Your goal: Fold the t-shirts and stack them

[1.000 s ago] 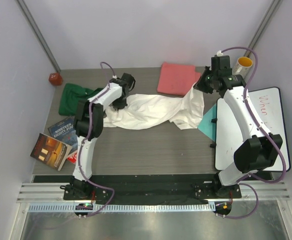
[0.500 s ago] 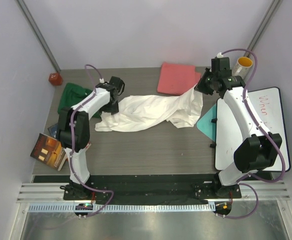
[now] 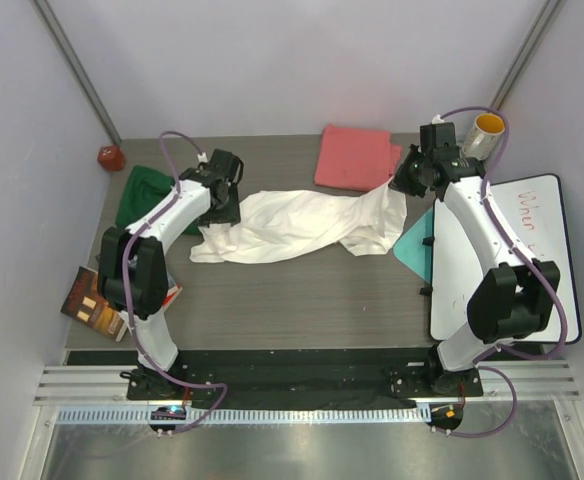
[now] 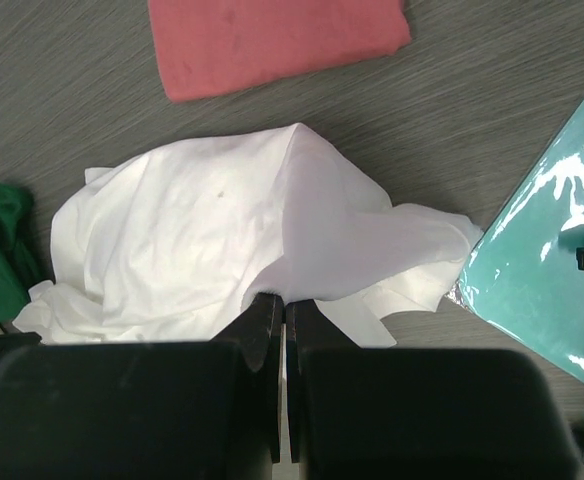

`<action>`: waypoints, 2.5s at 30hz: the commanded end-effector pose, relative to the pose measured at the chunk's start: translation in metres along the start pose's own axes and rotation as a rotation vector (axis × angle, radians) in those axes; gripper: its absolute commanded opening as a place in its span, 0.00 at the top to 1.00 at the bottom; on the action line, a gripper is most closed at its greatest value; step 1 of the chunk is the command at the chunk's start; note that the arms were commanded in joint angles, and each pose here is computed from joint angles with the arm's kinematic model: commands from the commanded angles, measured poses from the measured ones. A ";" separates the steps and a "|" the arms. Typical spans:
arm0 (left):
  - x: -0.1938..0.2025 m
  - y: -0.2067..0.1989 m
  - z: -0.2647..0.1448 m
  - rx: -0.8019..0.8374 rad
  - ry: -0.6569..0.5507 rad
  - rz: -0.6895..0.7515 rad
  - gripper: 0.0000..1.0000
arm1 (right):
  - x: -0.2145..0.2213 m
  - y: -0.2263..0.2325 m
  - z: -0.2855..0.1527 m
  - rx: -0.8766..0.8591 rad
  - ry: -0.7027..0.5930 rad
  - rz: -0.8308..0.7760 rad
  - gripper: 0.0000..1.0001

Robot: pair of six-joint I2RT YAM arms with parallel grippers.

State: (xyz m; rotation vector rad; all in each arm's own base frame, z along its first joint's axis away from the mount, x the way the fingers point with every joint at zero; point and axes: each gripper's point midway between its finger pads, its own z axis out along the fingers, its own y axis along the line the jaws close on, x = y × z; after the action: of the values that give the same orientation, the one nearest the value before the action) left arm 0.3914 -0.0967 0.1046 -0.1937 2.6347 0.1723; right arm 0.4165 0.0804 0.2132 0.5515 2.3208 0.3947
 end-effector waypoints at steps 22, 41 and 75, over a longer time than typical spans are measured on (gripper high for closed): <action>0.048 -0.015 0.016 0.128 0.062 0.067 0.44 | -0.023 -0.014 0.006 0.019 -0.065 0.026 0.99; 0.065 -0.013 0.039 0.087 0.141 0.095 0.65 | -0.020 -0.020 0.008 0.033 -0.060 0.048 0.99; -0.049 0.013 -0.074 0.083 -0.191 -0.254 1.00 | -0.026 -0.073 0.069 0.151 -0.045 0.129 0.99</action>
State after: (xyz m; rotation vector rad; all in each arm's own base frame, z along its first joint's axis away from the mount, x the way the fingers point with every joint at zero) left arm 0.3850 -0.0964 0.2088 -0.4089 2.3708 -0.0488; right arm 0.4349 0.0124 0.1911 0.7522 2.2388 0.2785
